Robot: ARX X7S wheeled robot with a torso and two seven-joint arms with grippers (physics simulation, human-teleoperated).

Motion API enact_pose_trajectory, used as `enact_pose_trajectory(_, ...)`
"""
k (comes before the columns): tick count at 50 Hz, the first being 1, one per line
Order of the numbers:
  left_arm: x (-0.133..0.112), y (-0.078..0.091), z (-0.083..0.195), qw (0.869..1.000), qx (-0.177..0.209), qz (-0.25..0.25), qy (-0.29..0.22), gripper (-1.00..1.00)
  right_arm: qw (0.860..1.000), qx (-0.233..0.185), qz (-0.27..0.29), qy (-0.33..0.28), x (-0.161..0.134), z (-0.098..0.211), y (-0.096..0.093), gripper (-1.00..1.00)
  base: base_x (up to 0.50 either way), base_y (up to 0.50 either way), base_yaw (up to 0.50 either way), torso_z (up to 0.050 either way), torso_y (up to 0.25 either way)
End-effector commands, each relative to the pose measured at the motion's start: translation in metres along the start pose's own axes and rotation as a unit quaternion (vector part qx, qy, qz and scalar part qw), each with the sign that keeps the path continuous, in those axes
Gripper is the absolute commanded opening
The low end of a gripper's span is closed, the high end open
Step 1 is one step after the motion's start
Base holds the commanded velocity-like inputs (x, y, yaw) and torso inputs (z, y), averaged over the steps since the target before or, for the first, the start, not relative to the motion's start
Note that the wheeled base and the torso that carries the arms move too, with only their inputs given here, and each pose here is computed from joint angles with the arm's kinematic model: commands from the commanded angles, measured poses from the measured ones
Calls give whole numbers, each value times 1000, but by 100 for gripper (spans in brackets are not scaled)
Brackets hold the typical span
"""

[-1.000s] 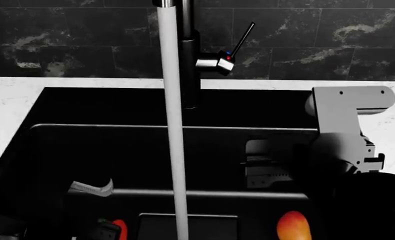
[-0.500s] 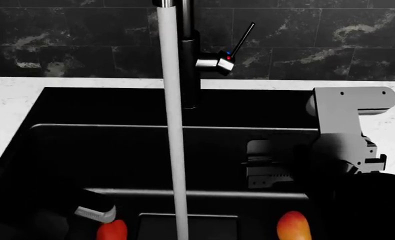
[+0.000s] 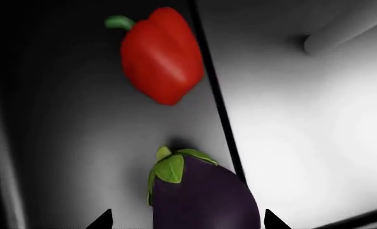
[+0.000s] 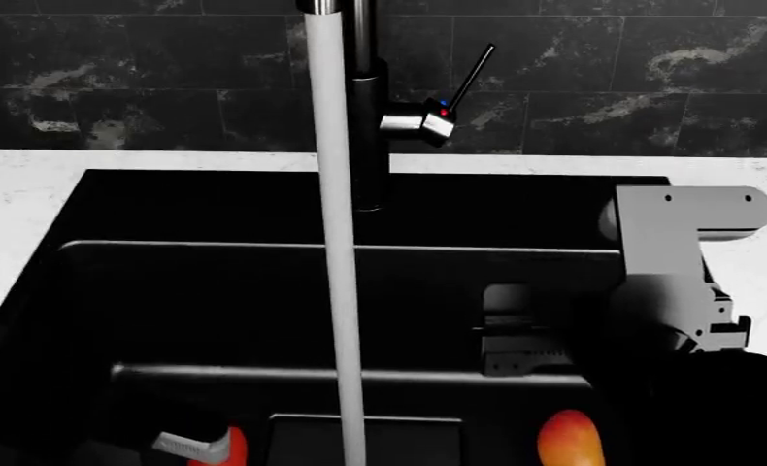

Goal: Pick the eggplants and mangos from the sink and place them in one bowl. Place the bell pepper in the other bowl. Then turn off the sink faucet.

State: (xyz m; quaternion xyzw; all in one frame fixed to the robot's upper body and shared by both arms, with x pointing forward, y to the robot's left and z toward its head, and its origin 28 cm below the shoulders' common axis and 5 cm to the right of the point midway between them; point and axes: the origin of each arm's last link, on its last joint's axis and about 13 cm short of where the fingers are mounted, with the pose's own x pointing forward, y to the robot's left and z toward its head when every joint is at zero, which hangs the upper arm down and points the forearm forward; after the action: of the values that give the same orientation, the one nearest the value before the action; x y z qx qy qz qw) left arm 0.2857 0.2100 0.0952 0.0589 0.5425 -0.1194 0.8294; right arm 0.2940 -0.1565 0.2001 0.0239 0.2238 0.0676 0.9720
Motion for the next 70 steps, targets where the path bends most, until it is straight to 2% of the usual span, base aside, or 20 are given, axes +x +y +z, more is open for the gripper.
enact_pose_trajectory(1, 8, 0, -5, 1000, -4, 5, 12, 100, 1000, 4, -2, 0, -3, -4, -2, 100, 0, 0, 0, 0, 0)
enact_pose_trajectory(13, 23, -5, -14, 999, -20, 14, 21, 100, 1000, 7, 0, 3, -4, -8, -2, 100, 0, 0, 0, 0, 0)
enact_pose_trajectory(26, 36, -5, -20, 999, -15, 44, 29, 100, 1000, 10, 12, -3, 0, -8, 0, 100, 0, 0, 0, 0, 0)
enact_pose_trajectory(37, 44, -6, -23, 998, -16, 48, 38, 100, 1000, 13, 11, -5, 0, -11, -1, 100, 0, 0, 0, 0, 0)
enact_pose_trajectory(38, 44, -5, -23, 998, -13, 53, 34, -100, 1000, 14, 11, -5, 0, -11, -1, 100, 0, 0, 0, 0, 0)
enact_pose_trajectory(46, 36, -3, -28, 998, -19, 52, 28, -100, 1000, 11, 15, -6, 0, -12, -1, 100, 0, 0, 0, 0, 0)
enact_pose_trajectory(48, 33, -1, -28, 998, -25, 52, 21, -100, 1000, -6, 15, -3, 0, -11, 0, 100, 0, 0, 0, 0, 0)
enact_pose_trajectory(49, 31, 0, -27, 998, -31, 51, 18, -100, 1000, 0, 21, -3, 1, -10, 1, 100, 0, 0, 0, 0, 0)
enact_pose_trajectory(50, 26, 1, -25, 998, -26, 50, 6, -100, 999, 24, 44, 1, 2, -9, 4, 100, 0, 0, 0, 0, 0)
enact_pose_trajectory(53, 16, -1, -23, 999, -28, 44, -3, -100, 998, 24, 54, -6, 2, -6, 9, 100, 0, 0, 1, 0, 0)
enact_pose_trajectory(54, 12, -2, -24, 999, -25, 42, -8, -100, 997, 15, 63, 29, 1, -5, 12, 100, 0, 0, 0, 0, 0)
enact_pose_trajectory(56, 4, -3, -25, 999, -21, 40, -20, -100, 998, -14, 48, 35, 1, -3, 15, 100, 0, 0, 0, 0, 0)
enact_pose_trajectory(57, -2, -5, -25, 999, -23, 36, -31, -100, 997, 2, 42, 63, 4, -6, 16, 100, 0, 0, 0, 0, 0)
enact_pose_trajectory(61, -16, -4, -24, 997, -15, 25, -68, -100, 996, -26, 46, 76, 4, -3, 23, 100, 0, 0, 0, 0, 0)
enact_pose_trajectory(63, -24, -2, -21, 996, -16, 20, -87, -100, 993, -58, 43, 94, 5, -1, 24, 100, 0, 0, 0, 0, 0)
enact_pose_trajectory(64, -28, -2, -19, 995, -17, 20, -95, -100, 987, -103, 30, 119, 6, -1, 24, 100, 0, 0, 0, 0, 0)
enact_pose_trajectory(65, -32, -1, -16, 994, -16, 17, -106, -100, 985, -108, 32, 129, 7, -1, 24, 100, 0, 0, 0, 0, 0)
enact_pose_trajectory(67, -44, 0, -11, 991, -14, 15, -129, -100, 976, -147, 26, 160, 10, 0, 23, 100, 0, 0, 0, 0, 0)
enact_pose_trajectory(70, -59, 1, -7, 988, -17, 9, -156, -100, 968, -166, 17, 187, 16, 3, 18, 100, 0, 0, 0, 0, 0)
